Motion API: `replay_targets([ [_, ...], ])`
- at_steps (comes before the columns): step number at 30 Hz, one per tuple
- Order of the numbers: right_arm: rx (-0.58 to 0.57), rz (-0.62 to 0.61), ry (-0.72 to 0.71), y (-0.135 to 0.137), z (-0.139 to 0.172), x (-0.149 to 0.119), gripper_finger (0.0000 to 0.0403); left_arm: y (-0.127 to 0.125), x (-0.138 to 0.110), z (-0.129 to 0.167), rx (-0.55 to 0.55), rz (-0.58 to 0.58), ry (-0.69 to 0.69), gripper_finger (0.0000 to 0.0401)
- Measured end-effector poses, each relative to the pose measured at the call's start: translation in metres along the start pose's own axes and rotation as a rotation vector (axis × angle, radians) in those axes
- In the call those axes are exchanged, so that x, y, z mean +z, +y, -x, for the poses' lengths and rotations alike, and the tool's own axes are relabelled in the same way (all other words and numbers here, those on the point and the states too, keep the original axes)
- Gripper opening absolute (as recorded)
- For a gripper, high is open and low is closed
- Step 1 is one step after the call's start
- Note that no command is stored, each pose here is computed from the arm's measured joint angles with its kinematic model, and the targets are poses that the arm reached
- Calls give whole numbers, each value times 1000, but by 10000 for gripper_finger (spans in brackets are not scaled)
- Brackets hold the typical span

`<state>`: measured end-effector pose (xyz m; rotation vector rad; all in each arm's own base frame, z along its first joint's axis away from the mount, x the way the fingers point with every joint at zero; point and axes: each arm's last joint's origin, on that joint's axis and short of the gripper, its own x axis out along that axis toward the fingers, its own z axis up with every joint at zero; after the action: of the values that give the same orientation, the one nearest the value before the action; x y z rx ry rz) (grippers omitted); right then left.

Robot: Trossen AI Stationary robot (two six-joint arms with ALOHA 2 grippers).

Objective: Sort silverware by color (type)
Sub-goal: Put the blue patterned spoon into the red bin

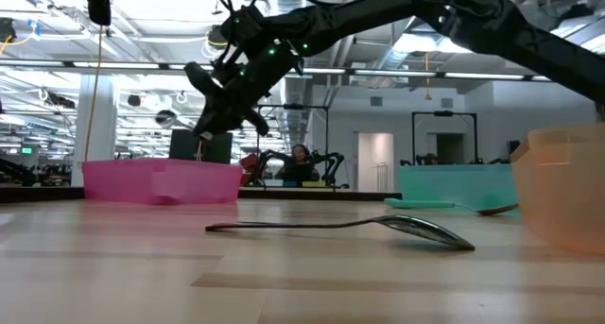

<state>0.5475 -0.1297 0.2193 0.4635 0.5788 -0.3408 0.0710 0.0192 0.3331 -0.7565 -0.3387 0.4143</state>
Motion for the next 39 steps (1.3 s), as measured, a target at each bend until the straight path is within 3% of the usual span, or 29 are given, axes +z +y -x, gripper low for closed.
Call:
replay_targets([
  [9,-58,-4,-135,-13,-8,10,54,1,0,0,25,-5,-10,169],
  [20,-125,3,-35,-24,-38,-22,54,4,-3,0,54,-14,19,169],
  [39,-210,115,8,-33,-38,-24,54,7,-5,0,99,-31,29,169],
])
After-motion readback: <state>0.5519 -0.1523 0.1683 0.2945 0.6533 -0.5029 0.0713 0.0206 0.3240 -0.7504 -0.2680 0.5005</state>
